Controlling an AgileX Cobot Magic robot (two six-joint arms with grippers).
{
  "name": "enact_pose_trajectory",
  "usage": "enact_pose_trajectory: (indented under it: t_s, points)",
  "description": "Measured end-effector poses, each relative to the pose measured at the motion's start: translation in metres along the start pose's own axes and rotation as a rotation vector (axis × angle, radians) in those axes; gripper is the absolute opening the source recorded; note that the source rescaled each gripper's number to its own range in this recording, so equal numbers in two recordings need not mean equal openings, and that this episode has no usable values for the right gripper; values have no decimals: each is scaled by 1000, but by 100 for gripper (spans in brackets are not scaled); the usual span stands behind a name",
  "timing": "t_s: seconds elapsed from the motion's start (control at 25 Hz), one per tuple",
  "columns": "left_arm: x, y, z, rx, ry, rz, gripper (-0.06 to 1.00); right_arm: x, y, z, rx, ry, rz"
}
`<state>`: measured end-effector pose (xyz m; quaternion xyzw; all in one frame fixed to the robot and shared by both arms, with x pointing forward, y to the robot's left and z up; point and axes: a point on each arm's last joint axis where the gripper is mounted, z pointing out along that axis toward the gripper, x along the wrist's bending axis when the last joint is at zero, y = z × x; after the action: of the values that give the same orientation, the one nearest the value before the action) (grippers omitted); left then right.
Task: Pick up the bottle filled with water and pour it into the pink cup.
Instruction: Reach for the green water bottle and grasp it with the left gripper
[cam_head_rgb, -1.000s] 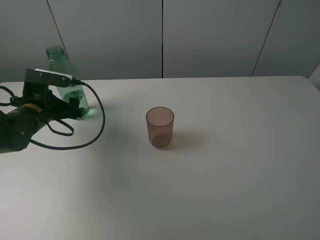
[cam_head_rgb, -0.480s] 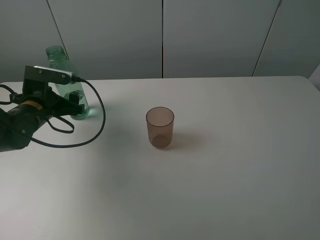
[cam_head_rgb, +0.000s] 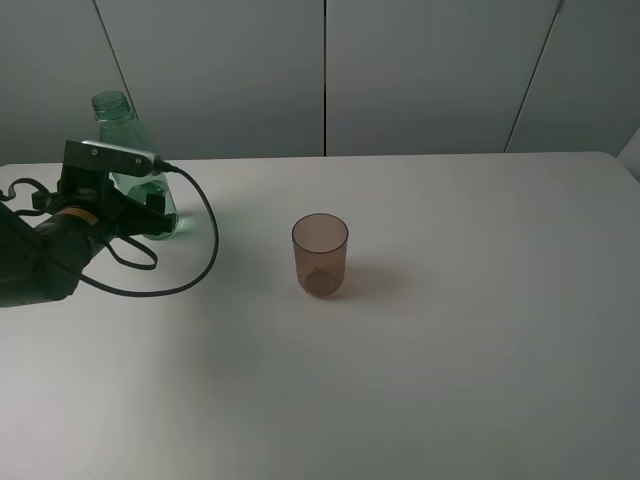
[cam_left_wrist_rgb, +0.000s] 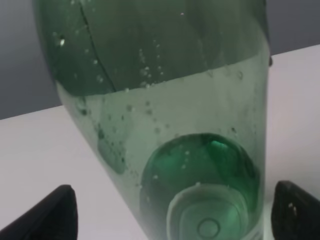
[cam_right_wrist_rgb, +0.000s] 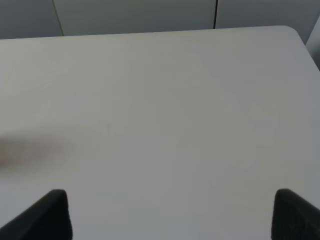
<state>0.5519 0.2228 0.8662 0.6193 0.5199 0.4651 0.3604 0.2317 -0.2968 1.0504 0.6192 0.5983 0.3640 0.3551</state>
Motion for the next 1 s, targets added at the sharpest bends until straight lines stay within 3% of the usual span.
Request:
enact_pose_trajectory:
  t_s: [0.44,1.0]
  points:
    - [-10,-4,21,-19,-15,13,100,0,0,0,0,0,0]
    - [-7,2,26,-40,8,-5,100,0,0,0,0,0,0]
